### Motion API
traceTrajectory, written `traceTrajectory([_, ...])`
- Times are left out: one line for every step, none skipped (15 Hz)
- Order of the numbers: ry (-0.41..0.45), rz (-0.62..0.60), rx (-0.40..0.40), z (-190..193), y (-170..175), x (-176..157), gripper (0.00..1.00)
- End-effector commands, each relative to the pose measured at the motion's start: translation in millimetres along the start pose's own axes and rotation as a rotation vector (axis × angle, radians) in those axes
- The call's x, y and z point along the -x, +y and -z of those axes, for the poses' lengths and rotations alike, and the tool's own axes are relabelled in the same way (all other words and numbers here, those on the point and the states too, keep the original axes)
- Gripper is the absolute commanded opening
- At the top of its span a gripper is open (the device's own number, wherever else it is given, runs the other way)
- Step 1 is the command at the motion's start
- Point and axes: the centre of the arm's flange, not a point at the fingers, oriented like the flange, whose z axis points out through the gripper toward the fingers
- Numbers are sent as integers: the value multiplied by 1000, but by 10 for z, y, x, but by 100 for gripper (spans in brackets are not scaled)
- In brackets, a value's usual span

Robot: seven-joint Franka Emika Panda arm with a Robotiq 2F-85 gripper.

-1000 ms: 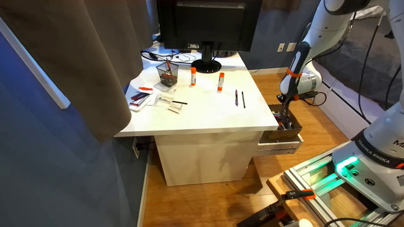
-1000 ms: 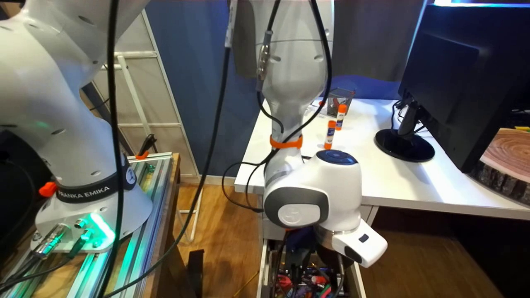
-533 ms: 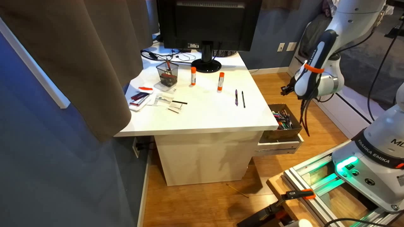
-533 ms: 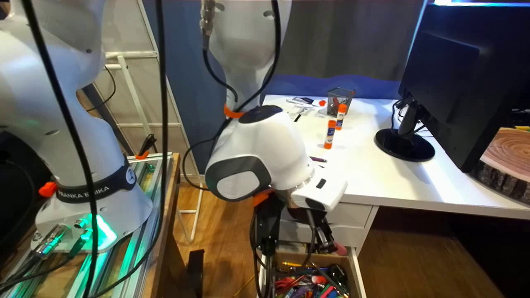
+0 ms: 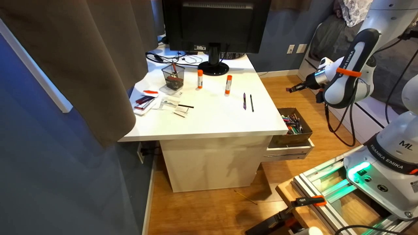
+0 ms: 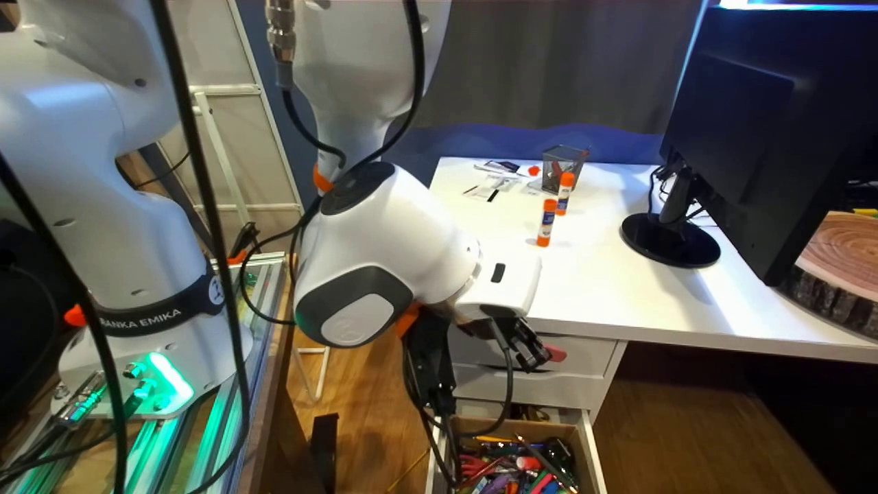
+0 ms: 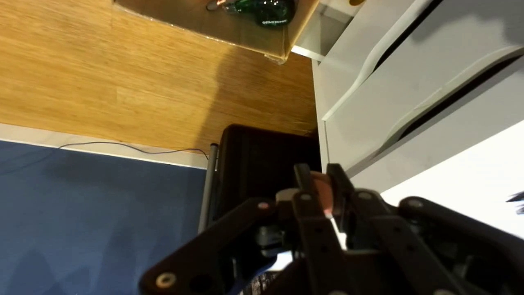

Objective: Remove the pen from the box

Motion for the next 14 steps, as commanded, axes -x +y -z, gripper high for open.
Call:
traceTrajectory([1,2,-3,-2,-9,-3,13])
traceTrajectory([2,4,-6,-5,-22,-8,13])
traceTrajectory([2,4,-8,-7,-31,-11,13])
traceTrajectory([2,5,-9,-7,-35,-12,3])
traceTrajectory([34,23,-24,54,-108,-118,3])
traceTrajectory([72,57,-27,115,-185,-230,3])
traceTrajectory([108,91,-31,172,-265,-348,3])
traceTrajectory([151,131,-40,226,-344,-461,3])
traceTrajectory([186,169,-53,276,-422,-577,3])
traceTrajectory([211,200,-72,287,-489,-678,3])
traceTrajectory([234,232,-91,296,-567,-760,3])
traceTrajectory([245,258,-122,299,-670,-850,3])
traceTrajectory([248,276,-140,290,-766,-926,3])
traceTrajectory([249,292,-164,276,-877,-1009,3])
